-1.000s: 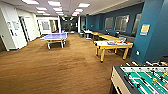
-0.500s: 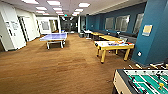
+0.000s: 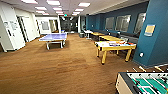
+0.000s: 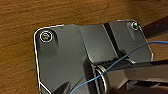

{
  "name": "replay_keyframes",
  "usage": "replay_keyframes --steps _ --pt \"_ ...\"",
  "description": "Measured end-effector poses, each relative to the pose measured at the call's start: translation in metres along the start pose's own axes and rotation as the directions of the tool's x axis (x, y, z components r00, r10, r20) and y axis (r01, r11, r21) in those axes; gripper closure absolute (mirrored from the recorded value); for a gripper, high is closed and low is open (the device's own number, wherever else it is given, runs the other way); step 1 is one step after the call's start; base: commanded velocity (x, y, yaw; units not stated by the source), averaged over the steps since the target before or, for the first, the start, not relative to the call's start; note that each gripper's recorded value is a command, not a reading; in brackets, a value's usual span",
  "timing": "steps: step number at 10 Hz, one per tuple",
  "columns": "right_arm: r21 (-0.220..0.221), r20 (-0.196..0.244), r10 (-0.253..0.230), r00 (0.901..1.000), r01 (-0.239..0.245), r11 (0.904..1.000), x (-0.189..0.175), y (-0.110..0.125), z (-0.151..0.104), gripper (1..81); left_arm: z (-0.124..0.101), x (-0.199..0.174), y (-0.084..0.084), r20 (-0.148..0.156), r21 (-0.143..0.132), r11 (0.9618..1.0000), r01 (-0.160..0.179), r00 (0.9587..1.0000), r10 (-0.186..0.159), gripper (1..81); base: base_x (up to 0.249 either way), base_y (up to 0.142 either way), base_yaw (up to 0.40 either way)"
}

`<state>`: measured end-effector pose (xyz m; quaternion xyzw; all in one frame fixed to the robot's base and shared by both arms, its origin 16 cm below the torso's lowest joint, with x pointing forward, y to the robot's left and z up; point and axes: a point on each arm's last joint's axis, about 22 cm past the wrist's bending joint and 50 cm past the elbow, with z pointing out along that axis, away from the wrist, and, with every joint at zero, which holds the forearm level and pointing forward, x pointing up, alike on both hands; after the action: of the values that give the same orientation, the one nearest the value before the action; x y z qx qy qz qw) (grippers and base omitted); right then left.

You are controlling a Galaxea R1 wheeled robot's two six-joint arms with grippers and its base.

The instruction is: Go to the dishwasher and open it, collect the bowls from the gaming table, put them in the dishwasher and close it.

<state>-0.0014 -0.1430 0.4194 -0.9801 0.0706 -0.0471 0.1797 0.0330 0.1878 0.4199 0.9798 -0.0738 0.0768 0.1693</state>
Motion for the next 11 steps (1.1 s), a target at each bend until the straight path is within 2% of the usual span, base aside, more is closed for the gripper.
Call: replay_keyframes --steps 6,8,9,11 --pt "0.0 0.002 0.001 1.0 -0.001 1.0 -0.002 0.0 0.0 1.0 0.004 0.0 0.014 -0.001 -0.016 0.9999 0.002 1.0 -0.002 1.0 0.187 0.0 0.0" --pt "0.002 0.004 0.002 1.0 -0.002 1.0 -0.005 -0.001 0.0 1.0 0.004 0.003 0.014 -0.008 -0.016 0.9999 0.0 1.0 0.0 1.0 0.19 0.0 0.0" --pt "-0.001 0.019 0.005 0.9998 -0.005 1.0 -0.016 0.0 -0.001 1.0 0.003 -0.008 0.015 0.006 -0.016 0.9999 0.002 1.0 -0.002 1.0 0.19 0.0 0.0" --pt "0.001 0.006 0.002 1.0 -0.002 1.0 -0.005 -0.001 0.0 1.0 0.004 0.001 0.014 -0.006 -0.016 0.9999 0.0 1.0 0.0 1.0 0.191 0.0 0.0"
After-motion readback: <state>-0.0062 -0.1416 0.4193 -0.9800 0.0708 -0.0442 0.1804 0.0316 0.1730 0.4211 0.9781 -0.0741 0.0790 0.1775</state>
